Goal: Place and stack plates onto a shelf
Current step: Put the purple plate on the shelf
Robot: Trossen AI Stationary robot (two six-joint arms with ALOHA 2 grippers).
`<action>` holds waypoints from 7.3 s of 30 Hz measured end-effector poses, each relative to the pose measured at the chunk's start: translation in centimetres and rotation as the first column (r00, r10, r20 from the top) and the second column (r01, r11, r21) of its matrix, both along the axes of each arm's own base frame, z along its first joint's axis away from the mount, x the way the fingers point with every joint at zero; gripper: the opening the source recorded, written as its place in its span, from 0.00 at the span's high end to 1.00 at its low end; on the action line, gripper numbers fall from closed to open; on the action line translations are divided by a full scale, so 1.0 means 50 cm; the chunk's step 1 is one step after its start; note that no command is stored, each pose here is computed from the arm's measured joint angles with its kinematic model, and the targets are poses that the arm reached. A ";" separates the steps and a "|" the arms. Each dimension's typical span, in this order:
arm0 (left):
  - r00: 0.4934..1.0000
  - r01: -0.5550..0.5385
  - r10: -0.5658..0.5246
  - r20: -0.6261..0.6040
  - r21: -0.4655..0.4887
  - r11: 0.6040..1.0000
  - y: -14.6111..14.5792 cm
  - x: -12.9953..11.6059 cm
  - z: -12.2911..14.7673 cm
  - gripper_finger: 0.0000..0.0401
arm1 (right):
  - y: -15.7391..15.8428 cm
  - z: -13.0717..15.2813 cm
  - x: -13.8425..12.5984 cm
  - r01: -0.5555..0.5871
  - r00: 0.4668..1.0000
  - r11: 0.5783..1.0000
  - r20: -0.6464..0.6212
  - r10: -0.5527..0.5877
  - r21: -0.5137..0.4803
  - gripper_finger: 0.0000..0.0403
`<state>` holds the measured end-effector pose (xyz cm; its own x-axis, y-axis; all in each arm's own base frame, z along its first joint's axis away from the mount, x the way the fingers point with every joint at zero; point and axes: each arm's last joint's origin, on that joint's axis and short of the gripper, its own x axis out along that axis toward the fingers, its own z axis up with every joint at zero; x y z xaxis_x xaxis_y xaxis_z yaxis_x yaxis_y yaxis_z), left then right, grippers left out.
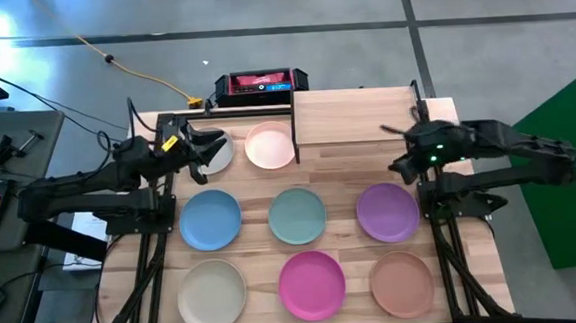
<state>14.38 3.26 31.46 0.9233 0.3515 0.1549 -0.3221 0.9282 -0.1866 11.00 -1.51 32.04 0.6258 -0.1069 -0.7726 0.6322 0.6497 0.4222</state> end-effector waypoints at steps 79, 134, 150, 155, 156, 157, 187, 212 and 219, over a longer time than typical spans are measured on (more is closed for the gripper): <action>0.927 -0.013 -0.062 -0.369 -0.197 0.980 0.006 0.040 -0.094 0.74 | 0.035 -0.343 0.303 -0.930 0.200 0.359 -0.703 0.683 0.084 0.68; 0.927 -0.014 -0.062 -0.369 -0.198 0.980 0.006 0.040 -0.094 0.74 | -0.014 -0.191 0.319 -0.831 0.375 0.551 -0.653 0.658 0.078 1.00; 0.928 -0.014 -0.062 -0.368 -0.199 0.980 0.006 0.040 -0.093 0.74 | -0.065 -0.051 0.205 -0.455 0.813 0.888 -0.437 0.384 -0.065 1.00; 0.928 -0.013 -0.062 -0.367 -0.198 0.980 0.006 0.040 -0.093 0.74 | -0.090 -0.027 0.171 -0.214 0.913 0.975 -0.365 0.181 -0.053 1.00; 0.928 -0.013 -0.062 -0.367 -0.199 0.980 0.006 0.040 -0.093 0.74 | -0.095 -0.023 0.165 -0.168 0.925 0.985 -0.352 0.141 -0.047 1.00; 0.928 -0.013 -0.062 -0.367 -0.198 0.980 0.006 0.040 -0.093 0.74 | -0.099 -0.019 0.158 -0.124 0.936 0.991 -0.338 0.103 -0.042 1.00; 0.928 -0.013 -0.062 -0.367 -0.198 0.980 0.006 0.040 -0.093 0.74 | -0.203 0.051 -0.043 0.659 0.750 0.752 -0.105 -0.653 0.027 1.00; 0.927 -0.004 -0.071 -0.367 -0.201 0.980 0.005 0.040 -0.093 0.74 | -0.259 0.013 -0.082 0.803 0.594 0.588 -0.194 -0.781 0.096 1.00; 0.927 -0.003 -0.073 -0.367 -0.201 0.979 0.005 0.041 -0.093 0.74 | -0.283 -0.008 -0.074 0.806 0.580 0.588 -0.283 -0.764 0.065 1.00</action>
<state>16.42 3.52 26.79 0.9131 0.3062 -0.2691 -0.3711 0.8975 -0.2382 7.29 -15.64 31.66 0.1867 -0.3351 -0.9235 0.9397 -0.2134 0.2674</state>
